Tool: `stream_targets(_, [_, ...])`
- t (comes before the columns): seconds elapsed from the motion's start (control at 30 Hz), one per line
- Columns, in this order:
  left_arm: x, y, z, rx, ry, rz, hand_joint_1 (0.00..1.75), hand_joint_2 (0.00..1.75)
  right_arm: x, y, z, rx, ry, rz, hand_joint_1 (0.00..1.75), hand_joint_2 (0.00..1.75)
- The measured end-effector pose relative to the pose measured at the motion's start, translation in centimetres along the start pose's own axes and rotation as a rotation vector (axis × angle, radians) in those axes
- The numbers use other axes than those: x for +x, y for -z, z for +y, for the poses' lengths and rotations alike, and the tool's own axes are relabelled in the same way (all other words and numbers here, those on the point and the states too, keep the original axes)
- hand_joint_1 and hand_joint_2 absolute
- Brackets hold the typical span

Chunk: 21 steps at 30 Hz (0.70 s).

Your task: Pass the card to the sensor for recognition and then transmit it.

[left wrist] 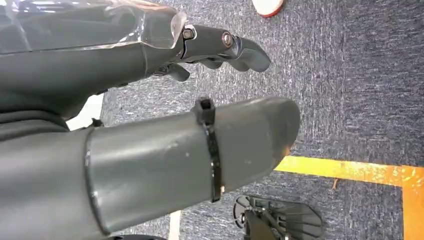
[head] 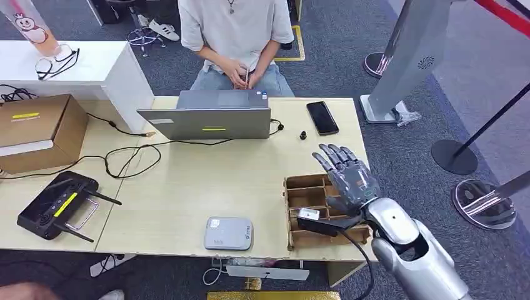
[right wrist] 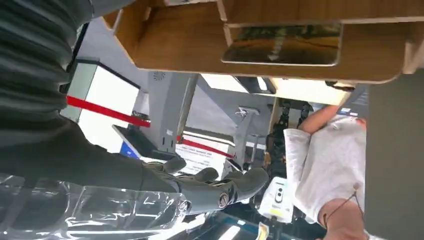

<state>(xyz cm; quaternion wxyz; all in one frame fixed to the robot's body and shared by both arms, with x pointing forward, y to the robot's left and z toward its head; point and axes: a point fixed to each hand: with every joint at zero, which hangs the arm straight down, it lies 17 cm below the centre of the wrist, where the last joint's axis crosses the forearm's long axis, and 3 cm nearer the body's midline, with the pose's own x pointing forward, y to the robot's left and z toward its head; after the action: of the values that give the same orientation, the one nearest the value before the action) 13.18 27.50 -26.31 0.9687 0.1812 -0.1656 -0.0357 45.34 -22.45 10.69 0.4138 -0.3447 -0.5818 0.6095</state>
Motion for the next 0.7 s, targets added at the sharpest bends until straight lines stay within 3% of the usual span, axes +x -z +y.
stream_targets(0.7, [-0.4,0.0,0.0,0.002,-0.025,0.012,0.00,0.00,2.0,-0.5,-0.9,-0.001,-0.001,-0.068,0.21,1.75])
